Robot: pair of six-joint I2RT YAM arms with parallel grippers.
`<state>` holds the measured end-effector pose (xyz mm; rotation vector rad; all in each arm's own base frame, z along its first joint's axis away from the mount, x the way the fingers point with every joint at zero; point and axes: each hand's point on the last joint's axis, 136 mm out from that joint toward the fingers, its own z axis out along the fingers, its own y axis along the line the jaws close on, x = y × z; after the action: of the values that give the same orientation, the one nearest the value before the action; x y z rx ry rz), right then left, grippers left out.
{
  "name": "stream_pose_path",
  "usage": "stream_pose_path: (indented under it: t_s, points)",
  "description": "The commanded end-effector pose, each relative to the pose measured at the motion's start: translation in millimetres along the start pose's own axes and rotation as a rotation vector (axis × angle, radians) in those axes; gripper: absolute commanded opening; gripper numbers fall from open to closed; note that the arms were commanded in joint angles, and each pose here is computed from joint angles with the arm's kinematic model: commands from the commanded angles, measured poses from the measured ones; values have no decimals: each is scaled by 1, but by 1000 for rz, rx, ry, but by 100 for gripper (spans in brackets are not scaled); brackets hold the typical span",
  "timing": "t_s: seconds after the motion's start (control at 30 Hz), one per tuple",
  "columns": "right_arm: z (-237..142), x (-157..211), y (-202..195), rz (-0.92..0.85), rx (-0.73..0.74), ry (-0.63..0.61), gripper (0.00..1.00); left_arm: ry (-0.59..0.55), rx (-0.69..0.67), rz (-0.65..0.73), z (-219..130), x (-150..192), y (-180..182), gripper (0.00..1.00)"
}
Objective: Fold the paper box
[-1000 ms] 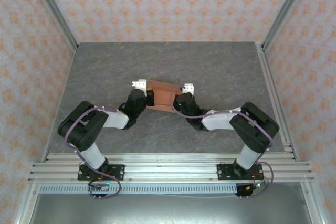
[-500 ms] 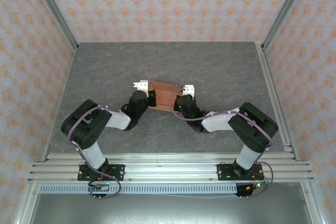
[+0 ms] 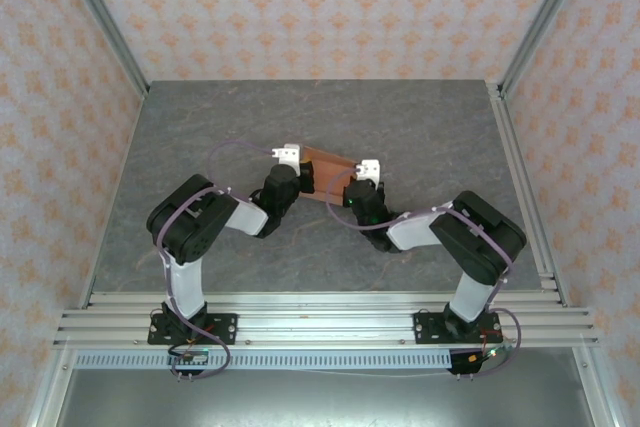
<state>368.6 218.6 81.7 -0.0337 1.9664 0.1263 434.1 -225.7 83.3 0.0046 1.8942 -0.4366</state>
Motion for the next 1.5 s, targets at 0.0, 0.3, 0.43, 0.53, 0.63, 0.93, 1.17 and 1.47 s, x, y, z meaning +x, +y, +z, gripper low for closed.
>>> stream_pose_path:
  t_s: [0.0, 0.3, 0.43, 0.53, 0.63, 0.93, 1.17, 1.47]
  points:
    - [-2, 56, -14, -96, 16, 145, 12, 198, -23, 14, -7, 69, 12, 4]
    - [-8, 66, -14, -140, 33, 150, 15, 220, -66, 26, -24, 78, 27, 23]
    - [-9, 64, -15, -148, 39, 148, 15, 216, -58, 21, -29, 75, 25, 27]
    - [-10, 62, -14, -153, 39, 146, 16, 175, -40, 13, -35, 53, 18, 30]
    - [-12, 56, -13, -158, 34, 142, 20, 151, -22, 7, -41, 34, 11, 39]
    - [-33, 31, -6, -161, -15, 169, 44, 102, 15, -2, -75, -20, -5, 64]
    - [-68, -3, -4, -118, -63, 190, 58, 130, -18, 78, -111, -72, -12, 76]
    - [-129, -82, -5, 103, -110, 248, 64, 399, -41, 236, -114, -156, -2, 76]
